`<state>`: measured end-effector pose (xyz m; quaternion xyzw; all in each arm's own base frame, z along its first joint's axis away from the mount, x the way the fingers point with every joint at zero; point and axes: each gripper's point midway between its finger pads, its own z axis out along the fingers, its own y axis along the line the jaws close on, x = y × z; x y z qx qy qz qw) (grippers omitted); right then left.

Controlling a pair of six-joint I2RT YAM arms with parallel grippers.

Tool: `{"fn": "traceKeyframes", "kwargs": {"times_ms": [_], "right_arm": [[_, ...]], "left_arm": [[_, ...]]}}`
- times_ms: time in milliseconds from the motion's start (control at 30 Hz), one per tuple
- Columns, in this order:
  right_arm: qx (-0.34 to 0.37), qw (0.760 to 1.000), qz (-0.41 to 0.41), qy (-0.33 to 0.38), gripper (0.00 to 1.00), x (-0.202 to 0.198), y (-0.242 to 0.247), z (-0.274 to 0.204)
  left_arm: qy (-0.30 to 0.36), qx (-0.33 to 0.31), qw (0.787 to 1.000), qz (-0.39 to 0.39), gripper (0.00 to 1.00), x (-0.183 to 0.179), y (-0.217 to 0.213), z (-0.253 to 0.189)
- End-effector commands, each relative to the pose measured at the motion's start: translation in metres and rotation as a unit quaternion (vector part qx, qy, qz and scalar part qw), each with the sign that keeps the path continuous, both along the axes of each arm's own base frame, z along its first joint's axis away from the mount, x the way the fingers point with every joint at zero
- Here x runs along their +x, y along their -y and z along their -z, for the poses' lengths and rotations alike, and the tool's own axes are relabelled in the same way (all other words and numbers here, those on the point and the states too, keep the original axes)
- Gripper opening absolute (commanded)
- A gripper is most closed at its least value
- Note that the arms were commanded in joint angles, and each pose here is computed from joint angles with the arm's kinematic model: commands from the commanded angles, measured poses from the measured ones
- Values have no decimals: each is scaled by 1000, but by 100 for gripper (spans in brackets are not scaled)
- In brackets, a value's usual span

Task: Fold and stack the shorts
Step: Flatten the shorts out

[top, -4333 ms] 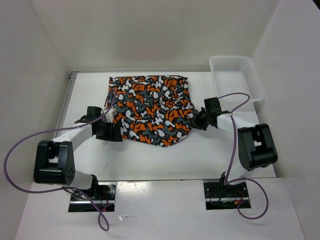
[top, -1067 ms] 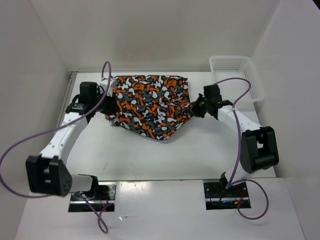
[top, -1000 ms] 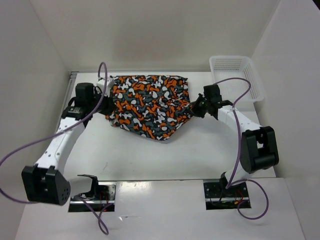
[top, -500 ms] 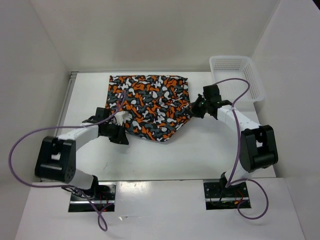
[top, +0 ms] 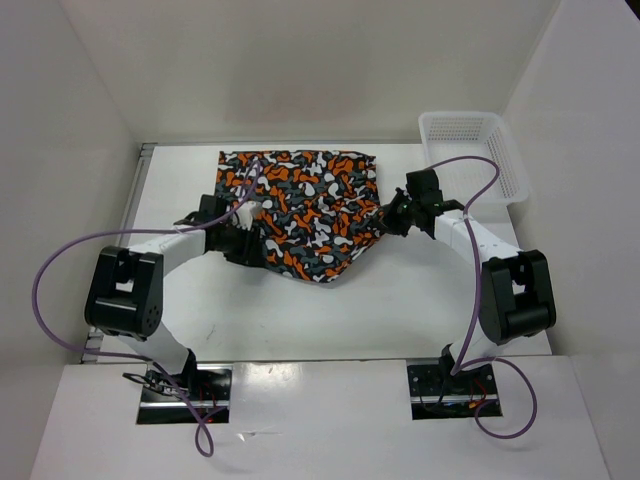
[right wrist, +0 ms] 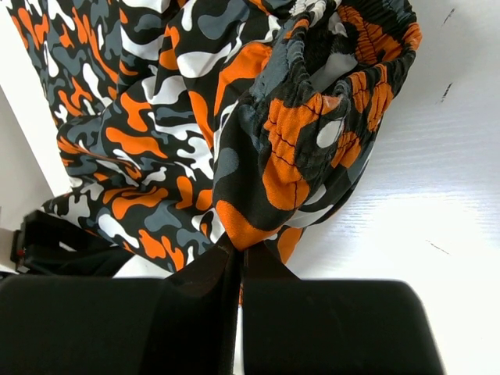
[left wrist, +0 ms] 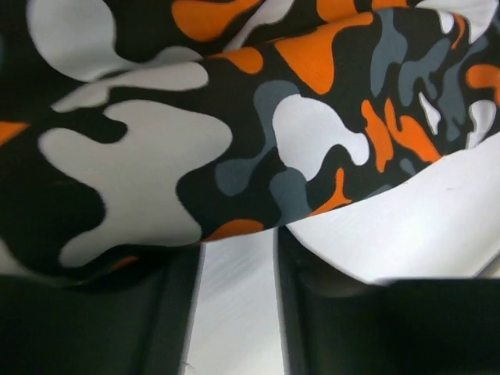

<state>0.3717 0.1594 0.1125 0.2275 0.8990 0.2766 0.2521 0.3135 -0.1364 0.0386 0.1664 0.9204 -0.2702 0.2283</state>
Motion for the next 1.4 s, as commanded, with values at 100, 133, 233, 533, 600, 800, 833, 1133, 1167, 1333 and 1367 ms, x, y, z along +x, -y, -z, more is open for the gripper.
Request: {"fn": "traceKeyframes", "kwargs": {"times_ms": [100,133,233,533,600,800,833,1133,1167,1333,1367], "right_arm": [[2,999,-6,41,1,13,-5,-28],[2,999,-6,41,1,13,-5,-28],[2,999,-6,41,1,13,-5,-28],[5,999,-9,41,1,13,-6,-28],[5,999,-10,41,1,13,-7,-28],[2,999,-6,41,1,13,-5,-28],[1,999,-6,37,1,11,-5,-24],[1,999,-6,37,1,11,-5,-24],[1,999,-6,37,1,11,-5,-24],[1,999,-6,37,1,11,-5,-24],[1,999,-6,37,1,11,-5,-24]], "left_arm": [[60,13,998,-4,62,39,2,-16],[60,13,998,-4,62,42,3,-15],[60,12,998,6,63,40,10,-15],[60,78,995,-27,80,32,-12,-16],[59,78,995,-27,78,36,-11,-8],[34,76,996,-16,45,37,-4,11],[40,81,996,-19,38,38,-6,8],[35,97,994,-27,0,22,-15,-8],[41,101,994,-31,0,22,-18,-14],[84,103,990,-47,53,24,-25,-32],[84,97,991,-49,74,26,-26,-31]]}}
